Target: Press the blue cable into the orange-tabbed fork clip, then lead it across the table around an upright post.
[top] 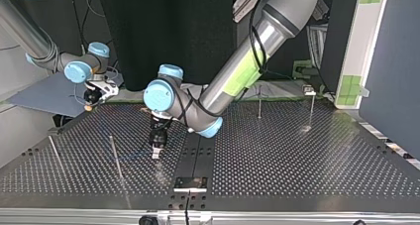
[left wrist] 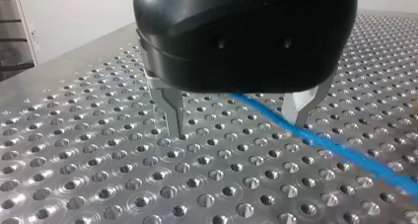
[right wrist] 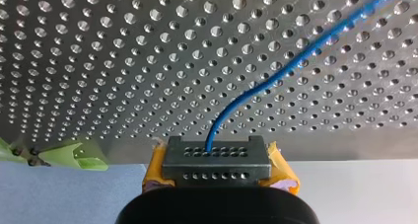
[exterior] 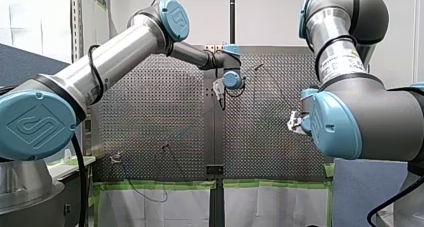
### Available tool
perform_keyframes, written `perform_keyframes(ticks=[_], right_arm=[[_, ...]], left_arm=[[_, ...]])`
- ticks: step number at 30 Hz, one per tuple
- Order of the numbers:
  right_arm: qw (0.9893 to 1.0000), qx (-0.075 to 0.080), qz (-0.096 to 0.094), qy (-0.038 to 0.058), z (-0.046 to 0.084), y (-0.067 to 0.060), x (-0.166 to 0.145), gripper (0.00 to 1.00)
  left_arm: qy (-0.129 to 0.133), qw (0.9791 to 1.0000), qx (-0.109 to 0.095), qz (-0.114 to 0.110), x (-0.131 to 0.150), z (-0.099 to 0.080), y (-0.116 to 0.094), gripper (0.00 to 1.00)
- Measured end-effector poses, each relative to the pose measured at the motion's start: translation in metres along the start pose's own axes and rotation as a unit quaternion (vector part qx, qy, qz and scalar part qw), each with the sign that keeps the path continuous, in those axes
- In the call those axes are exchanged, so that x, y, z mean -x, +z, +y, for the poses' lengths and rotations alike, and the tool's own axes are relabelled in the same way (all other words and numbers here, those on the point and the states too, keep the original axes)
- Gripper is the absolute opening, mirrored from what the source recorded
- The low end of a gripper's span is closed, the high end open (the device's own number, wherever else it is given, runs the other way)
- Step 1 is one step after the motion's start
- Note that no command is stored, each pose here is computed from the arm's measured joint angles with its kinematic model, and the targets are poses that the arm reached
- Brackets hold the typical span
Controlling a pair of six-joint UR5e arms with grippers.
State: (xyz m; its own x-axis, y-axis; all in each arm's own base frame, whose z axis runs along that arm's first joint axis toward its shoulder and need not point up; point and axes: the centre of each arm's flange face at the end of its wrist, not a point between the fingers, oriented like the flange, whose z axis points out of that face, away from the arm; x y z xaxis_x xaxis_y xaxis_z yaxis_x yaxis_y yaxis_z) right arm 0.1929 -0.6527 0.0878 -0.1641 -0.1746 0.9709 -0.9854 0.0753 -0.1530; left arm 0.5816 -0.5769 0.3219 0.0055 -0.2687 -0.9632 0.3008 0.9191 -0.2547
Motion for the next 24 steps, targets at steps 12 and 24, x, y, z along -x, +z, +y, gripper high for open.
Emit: perform_keyframes(ticks=[12, 24], right_arm=[[0.9998, 0.006, 0.007, -0.0152, 0.028, 0.02, 0.047, 0.0], [0.9995, 0.015, 0.021, -0.016, 0.062, 0.045, 0.088, 0.0]], left_arm=[[0.001, 0.9999, 0.015, -0.004, 0.001, 0.005, 0.001, 1.0], [0.001, 0.9997, 0.024, -0.007, 0.002, 0.007, 0.002, 1.0]])
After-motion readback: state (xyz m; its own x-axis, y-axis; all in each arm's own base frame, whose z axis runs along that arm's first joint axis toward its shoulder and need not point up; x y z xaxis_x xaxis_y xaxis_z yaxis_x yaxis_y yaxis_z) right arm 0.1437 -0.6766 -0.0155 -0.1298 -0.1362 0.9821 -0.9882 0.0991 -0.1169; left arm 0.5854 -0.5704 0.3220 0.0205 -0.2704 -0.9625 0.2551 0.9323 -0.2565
